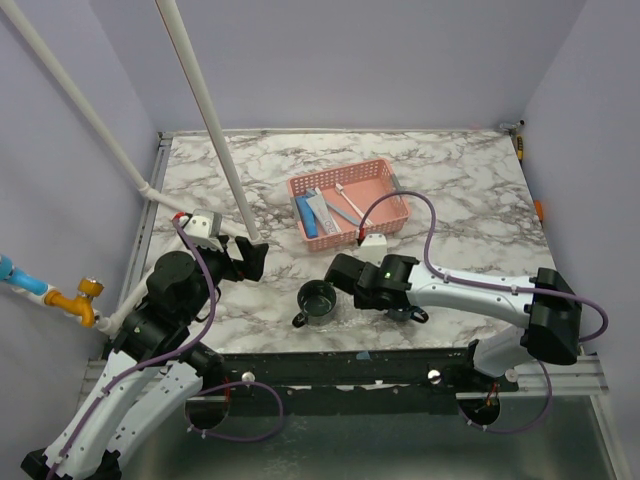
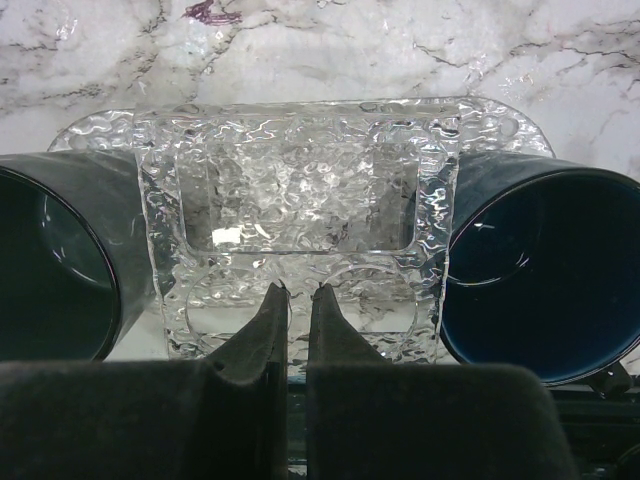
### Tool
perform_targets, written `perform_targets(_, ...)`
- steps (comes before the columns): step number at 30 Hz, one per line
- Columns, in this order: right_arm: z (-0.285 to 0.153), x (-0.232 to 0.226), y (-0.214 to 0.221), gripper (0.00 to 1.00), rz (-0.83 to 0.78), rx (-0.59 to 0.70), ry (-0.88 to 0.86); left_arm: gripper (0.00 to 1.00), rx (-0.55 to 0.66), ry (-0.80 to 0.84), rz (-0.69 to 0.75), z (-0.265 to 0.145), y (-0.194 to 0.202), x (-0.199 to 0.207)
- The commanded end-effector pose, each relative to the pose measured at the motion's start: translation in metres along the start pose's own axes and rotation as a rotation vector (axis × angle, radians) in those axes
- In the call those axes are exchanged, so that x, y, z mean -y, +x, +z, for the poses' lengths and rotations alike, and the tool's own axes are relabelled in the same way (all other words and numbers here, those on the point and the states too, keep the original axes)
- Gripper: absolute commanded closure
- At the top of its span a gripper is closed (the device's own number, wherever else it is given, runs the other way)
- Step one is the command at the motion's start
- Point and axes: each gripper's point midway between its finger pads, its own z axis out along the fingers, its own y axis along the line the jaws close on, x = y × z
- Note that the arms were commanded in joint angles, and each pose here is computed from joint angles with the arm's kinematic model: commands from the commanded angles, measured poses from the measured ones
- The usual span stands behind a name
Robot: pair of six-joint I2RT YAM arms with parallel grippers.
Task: Prepare toiletry sets of a toothbrush and toothpaste on the tray
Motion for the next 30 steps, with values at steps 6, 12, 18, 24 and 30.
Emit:
perform_targets(6,0.001,-0.002,0.006,1.0,0.011,0.004,0.004,0.01,0.016,0.026,-0.008,-0.001,-0.006,0.005)
perform_targets(12,0.004,-0.006,0.011,1.0,0.003,-0.006,-0.001,0.01,0.014,0.026,-0.008,-0.002,-0.005,0.005)
perform_targets(18,0.006,-0.01,0.013,1.0,-0.004,-0.011,0.001,0.01,0.017,0.027,-0.008,-0.002,-0.005,0.005)
perform_targets(24,0.008,-0.01,0.017,1.0,-0.005,-0.016,0.005,0.01,0.019,0.027,-0.01,-0.003,-0.006,0.005)
perform_targets(30,0.009,-0.008,0.02,0.99,-0.007,-0.023,0.013,0.01,0.02,0.028,-0.01,-0.003,-0.006,0.005)
